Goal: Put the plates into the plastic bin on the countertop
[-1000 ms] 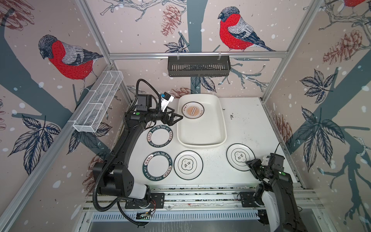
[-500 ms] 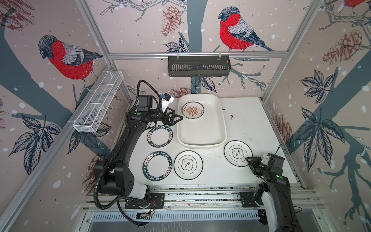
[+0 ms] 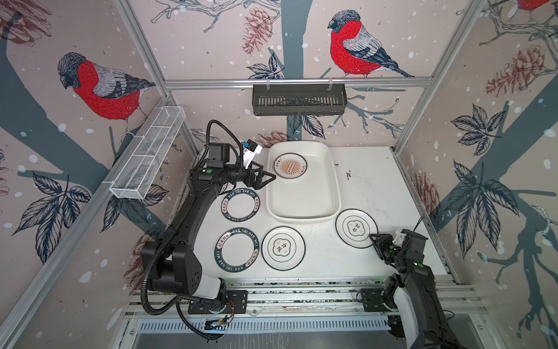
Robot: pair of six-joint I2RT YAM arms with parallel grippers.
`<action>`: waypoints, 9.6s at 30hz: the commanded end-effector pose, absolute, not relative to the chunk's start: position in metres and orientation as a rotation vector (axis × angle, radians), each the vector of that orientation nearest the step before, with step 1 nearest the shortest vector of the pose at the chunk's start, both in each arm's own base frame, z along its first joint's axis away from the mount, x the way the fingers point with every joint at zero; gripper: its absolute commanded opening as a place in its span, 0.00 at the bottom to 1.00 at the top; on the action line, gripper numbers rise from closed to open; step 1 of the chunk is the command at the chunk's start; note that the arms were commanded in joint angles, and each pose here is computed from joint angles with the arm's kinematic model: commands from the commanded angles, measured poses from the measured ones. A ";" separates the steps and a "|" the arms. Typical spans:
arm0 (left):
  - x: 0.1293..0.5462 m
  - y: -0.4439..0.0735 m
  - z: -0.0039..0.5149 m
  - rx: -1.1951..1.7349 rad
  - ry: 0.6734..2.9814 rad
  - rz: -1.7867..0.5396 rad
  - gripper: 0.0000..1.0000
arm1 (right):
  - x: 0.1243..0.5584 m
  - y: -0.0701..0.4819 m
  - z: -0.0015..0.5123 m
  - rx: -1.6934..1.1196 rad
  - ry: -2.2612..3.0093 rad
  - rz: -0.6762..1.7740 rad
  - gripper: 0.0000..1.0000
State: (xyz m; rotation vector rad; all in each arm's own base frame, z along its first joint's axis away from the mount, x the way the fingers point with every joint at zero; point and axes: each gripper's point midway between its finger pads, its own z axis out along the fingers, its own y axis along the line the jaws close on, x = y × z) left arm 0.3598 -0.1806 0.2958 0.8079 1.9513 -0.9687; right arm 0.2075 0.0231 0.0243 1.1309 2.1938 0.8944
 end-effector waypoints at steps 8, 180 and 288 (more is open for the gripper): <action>0.359 -0.184 0.301 0.832 1.914 -0.983 0.98 | 0.179 0.039 -0.005 1.246 2.333 0.936 0.36; 0.356 -0.183 0.342 0.779 1.904 -0.959 0.97 | 0.544 0.287 0.126 0.311 2.272 1.099 0.04; 0.405 -0.019 0.147 -0.254 2.424 -0.513 0.91 | 0.394 0.211 0.217 0.143 2.184 0.855 0.40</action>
